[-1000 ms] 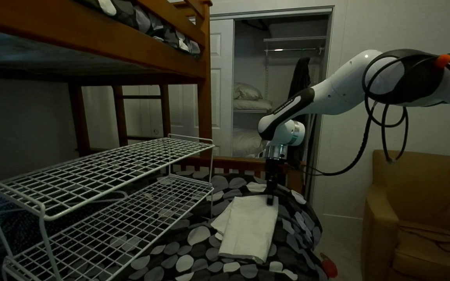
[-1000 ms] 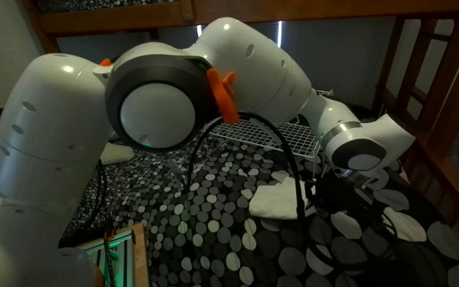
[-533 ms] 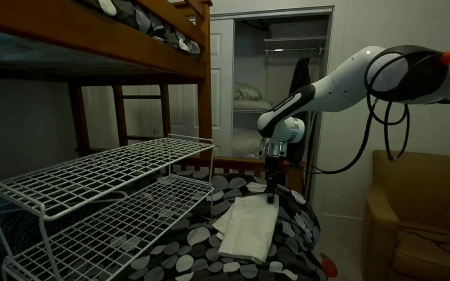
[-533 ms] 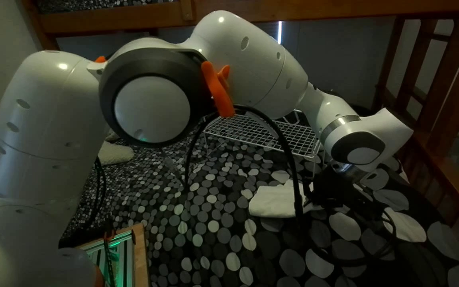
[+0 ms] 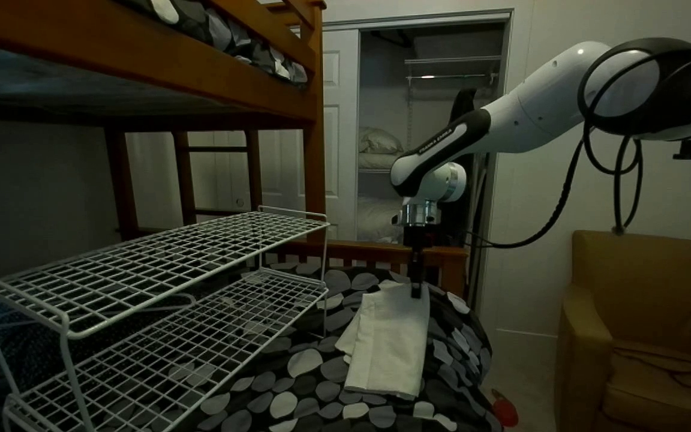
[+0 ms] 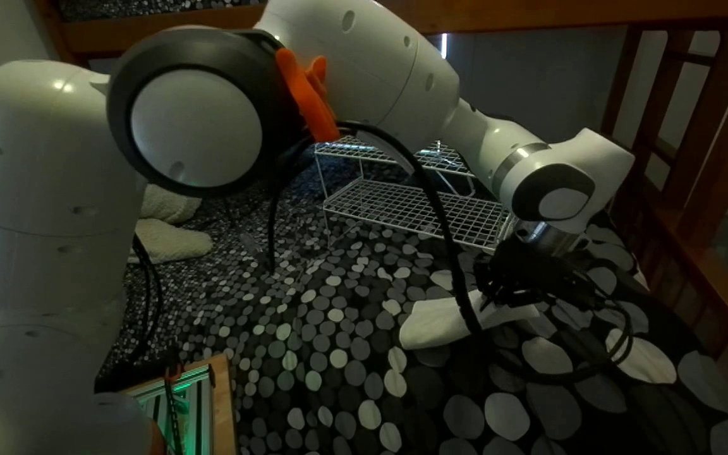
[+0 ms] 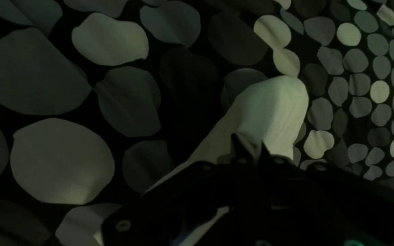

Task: Put the towel on the top shelf.

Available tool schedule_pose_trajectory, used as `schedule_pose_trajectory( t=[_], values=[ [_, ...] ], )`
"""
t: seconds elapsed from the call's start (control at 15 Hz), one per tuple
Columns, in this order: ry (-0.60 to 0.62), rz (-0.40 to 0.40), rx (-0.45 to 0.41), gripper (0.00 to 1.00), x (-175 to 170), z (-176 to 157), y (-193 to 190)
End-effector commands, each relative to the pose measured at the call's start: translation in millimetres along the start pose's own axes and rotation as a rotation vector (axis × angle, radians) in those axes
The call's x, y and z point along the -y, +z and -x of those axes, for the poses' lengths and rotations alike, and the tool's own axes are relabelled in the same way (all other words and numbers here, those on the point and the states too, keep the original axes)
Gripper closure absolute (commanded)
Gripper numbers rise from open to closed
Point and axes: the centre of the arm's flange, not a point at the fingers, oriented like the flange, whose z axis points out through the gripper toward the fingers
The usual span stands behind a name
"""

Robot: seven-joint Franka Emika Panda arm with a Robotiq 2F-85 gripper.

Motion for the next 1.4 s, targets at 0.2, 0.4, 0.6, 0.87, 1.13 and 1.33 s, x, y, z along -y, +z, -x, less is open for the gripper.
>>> schedule_pose_trajectory(
  t=[0.2,0.4,0.6,0.87,1.13,1.33],
  values=[
    [-0.047,0.185,0.119,0.99,79.2,-1.0,-49.0],
    [-0.110,0.264,0.132,0.99,100.7,-6.9,-61.7],
    [-0.108,0.228,0.105,0.94,91.3,-22.6,-66.4],
    [-0.101,0.219,0.111,0.94,85.1,-21.5,-60.4],
    [-0.132,0.247,0.135,0.99,97.1,-18.5,-80.5],
    [-0.162,0.277,0.162,0.99,112.0,-15.8,-101.7]
  ],
)
